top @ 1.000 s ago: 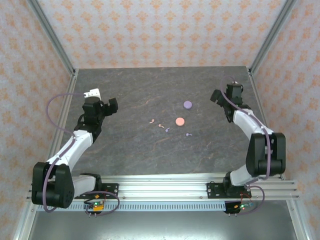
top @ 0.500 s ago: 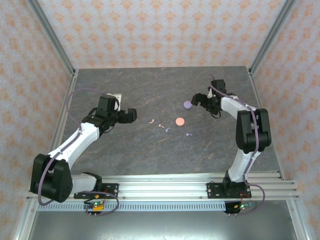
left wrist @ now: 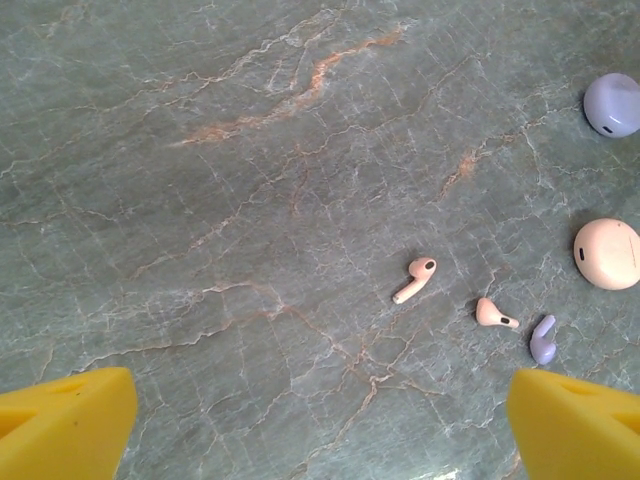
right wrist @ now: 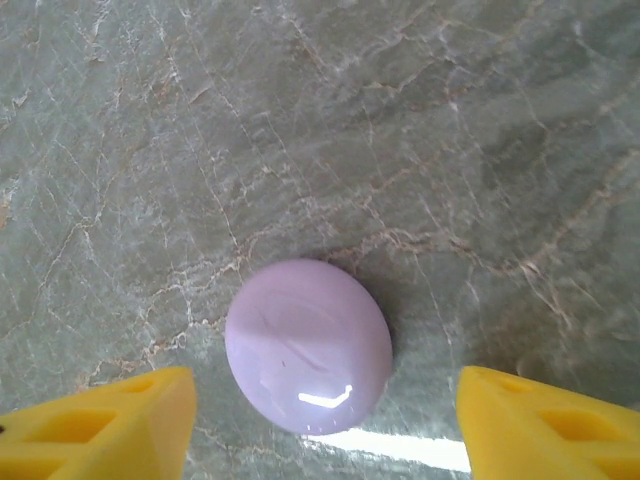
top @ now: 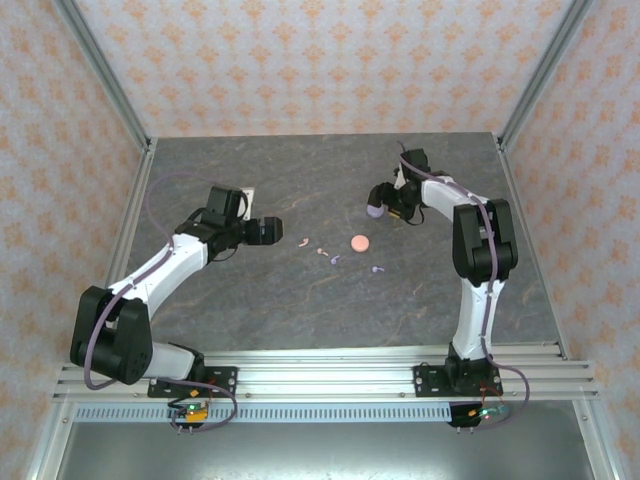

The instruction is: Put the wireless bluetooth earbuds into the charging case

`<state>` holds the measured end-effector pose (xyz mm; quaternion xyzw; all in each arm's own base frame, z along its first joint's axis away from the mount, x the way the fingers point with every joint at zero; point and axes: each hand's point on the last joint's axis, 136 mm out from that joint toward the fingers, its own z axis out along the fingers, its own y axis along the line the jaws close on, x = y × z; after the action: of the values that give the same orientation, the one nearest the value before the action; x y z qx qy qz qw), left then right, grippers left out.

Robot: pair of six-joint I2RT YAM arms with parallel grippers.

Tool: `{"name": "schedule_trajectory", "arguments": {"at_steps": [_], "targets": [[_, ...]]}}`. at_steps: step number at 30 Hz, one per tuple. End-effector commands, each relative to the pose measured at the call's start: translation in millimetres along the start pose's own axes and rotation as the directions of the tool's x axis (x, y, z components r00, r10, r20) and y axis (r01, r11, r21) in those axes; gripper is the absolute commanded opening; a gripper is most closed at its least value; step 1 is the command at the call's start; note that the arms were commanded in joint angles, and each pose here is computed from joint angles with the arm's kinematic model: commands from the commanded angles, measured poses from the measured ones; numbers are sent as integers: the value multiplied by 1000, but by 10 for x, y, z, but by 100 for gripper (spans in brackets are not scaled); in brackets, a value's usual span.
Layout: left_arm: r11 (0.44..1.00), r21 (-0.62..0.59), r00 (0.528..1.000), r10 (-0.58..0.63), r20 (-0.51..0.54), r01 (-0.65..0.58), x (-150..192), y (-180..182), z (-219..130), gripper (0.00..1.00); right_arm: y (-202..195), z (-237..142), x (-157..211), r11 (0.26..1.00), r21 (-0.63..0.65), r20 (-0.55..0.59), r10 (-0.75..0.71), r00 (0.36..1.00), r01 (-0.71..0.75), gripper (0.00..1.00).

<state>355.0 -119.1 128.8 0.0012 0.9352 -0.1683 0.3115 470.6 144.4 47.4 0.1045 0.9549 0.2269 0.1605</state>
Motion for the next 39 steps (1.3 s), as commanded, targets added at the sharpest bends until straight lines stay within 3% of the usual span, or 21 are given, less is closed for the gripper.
{"name": "schedule_trajectory", "arguments": {"at_steps": [1, 8, 20, 27, 39], "targets": [[1000, 29, 1000, 3, -6, -3, -52, -93, -32, 94, 21, 52, 44, 1000, 19, -44, 4, 999, -3, 66], [999, 39, 1000, 4, -13, -3, -44, -109, -21, 93, 163, 154, 58, 1000, -13, -76, -28, 997, 27, 58], [995, 94, 999, -16, -33, 19, -33, -193, 71, 88, 387, 402, 160, 995, -25, -158, -104, 982, 101, 52], [987, 155, 999, -40, -32, 44, -201, -334, 217, 85, 567, 376, 157, 989, -43, -158, -147, 976, 142, 55], [969, 221, 994, -97, -59, 107, -623, -692, 696, 80, 633, 26, -3, 989, -55, -51, -137, 989, 135, 61]]}}
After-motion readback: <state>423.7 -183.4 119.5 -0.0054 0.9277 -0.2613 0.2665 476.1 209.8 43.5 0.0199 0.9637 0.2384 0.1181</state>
